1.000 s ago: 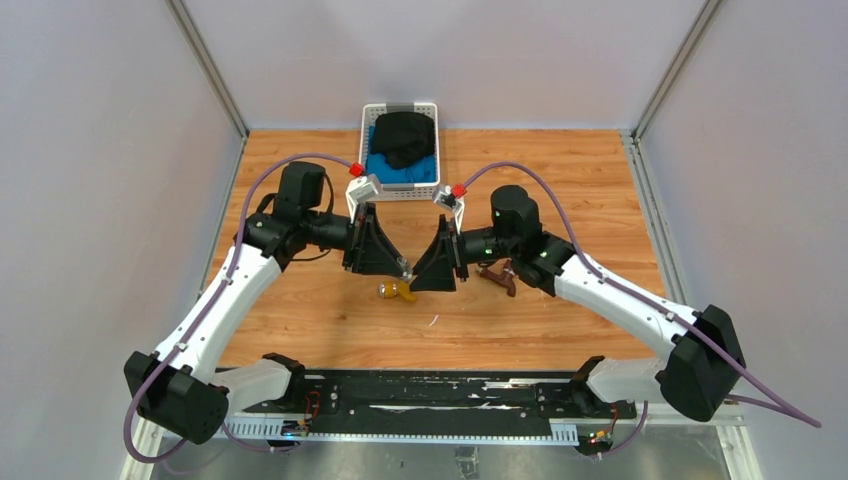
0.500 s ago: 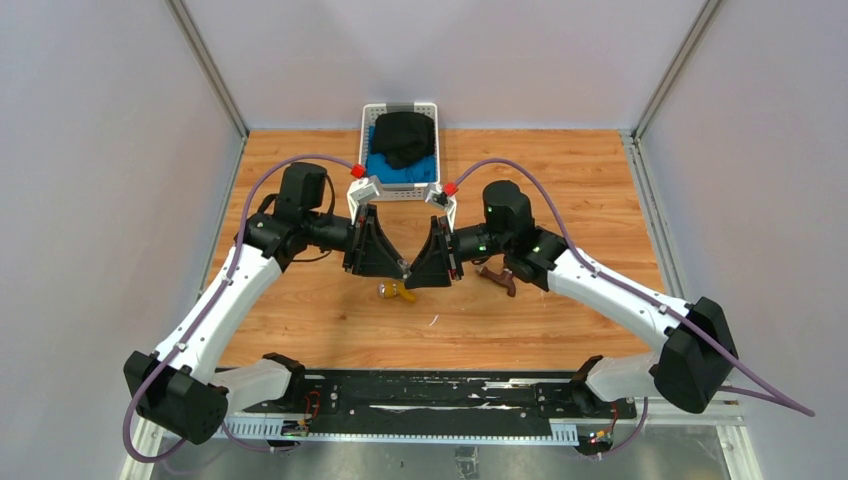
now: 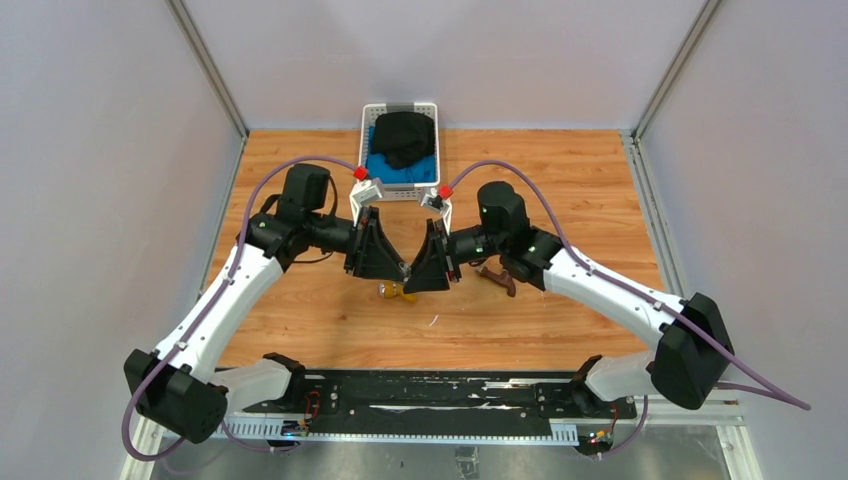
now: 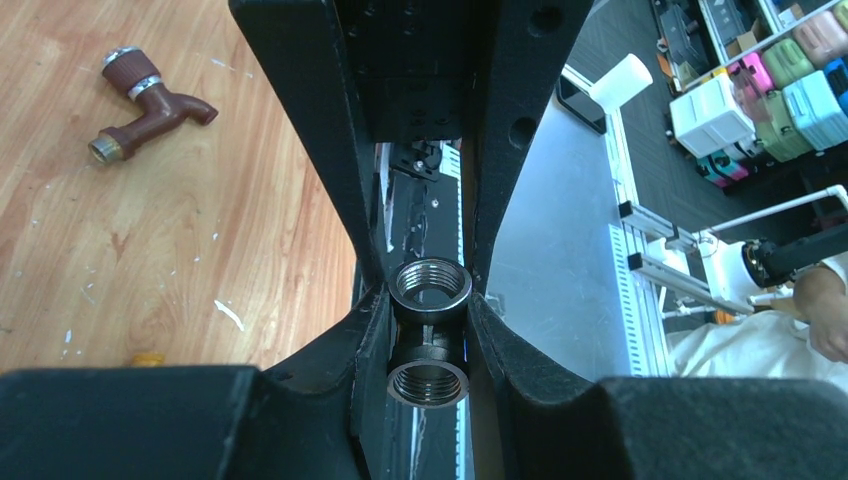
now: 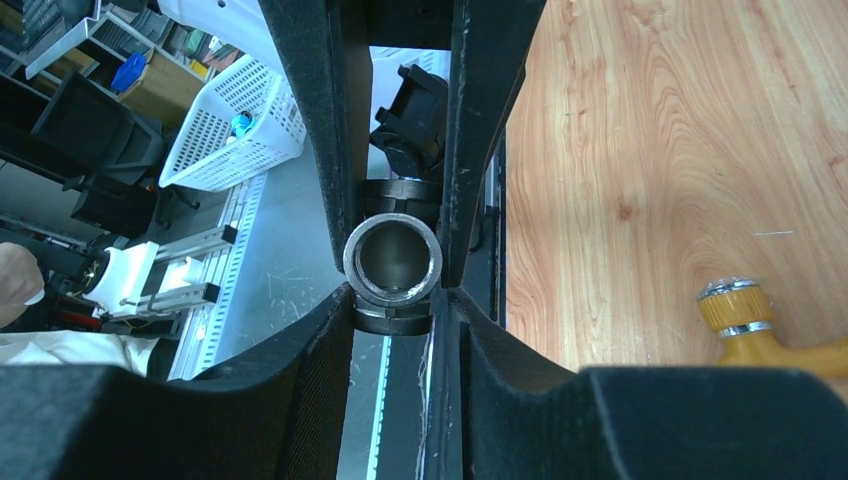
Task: Install the water faucets
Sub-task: Adjust the adaptor.
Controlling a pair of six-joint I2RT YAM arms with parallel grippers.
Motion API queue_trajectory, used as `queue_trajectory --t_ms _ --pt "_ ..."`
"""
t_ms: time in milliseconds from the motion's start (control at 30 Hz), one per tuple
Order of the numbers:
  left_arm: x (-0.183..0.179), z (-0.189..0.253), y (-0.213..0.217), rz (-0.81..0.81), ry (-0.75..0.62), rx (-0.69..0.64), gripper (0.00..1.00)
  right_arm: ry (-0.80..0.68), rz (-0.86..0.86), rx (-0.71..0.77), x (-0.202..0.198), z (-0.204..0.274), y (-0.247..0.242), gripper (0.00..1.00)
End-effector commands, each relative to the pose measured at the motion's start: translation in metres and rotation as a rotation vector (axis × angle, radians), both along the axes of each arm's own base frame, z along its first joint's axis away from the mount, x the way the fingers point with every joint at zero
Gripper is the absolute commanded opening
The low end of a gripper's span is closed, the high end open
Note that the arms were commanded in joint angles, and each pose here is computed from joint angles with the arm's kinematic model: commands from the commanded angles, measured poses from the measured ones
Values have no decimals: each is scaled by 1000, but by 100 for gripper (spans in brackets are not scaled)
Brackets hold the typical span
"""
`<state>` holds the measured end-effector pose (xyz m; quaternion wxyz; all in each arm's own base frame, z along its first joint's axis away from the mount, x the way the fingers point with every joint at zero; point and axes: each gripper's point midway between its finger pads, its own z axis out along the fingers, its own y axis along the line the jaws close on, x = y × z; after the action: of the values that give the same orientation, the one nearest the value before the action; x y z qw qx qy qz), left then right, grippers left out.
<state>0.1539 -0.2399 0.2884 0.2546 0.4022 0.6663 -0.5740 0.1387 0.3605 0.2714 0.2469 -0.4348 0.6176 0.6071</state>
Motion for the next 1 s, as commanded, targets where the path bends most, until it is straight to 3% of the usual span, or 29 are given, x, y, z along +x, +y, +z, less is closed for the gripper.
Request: queue_trajectory --t_ms 0,100,200,267,333,367,467,533,700,833,967 --pt "-2 10 -4 -32 -30 -27 0 -22 33 13 -7 7 6 36" --pt "-4 8 -5 -39 -26 -25 0 -22 22 9 -5 6 7 30" --pt "-4 7 -5 -39 -22 -20 0 -23 12 7 -4 5 6 0" --pt "-2 6 -5 -28 -24 -6 0 -23 -6 -1 -3 2 6 0" --pt "2 6 -3 -13 -34 20 24 -27 -42 -5 0 1 3 0" --pt "5 3 -1 17 -40 61 41 -27 -70 -8 4 0 2 0" --pt "21 8 6 119 -96 143 63 -13 -161 20 16 4 -5 0" --pt "32 23 11 200 -146 149 69 -19 -215 88 22 14 -7 0" --pt "53 65 18 458 -227 -25 77 2 -301 224 26 34 -13 0" --pt "59 99 30 667 -284 -292 82 57 -327 348 23 52 -18 0" --pt "46 97 31 695 -95 -461 85 113 -324 452 21 68 -20 0"
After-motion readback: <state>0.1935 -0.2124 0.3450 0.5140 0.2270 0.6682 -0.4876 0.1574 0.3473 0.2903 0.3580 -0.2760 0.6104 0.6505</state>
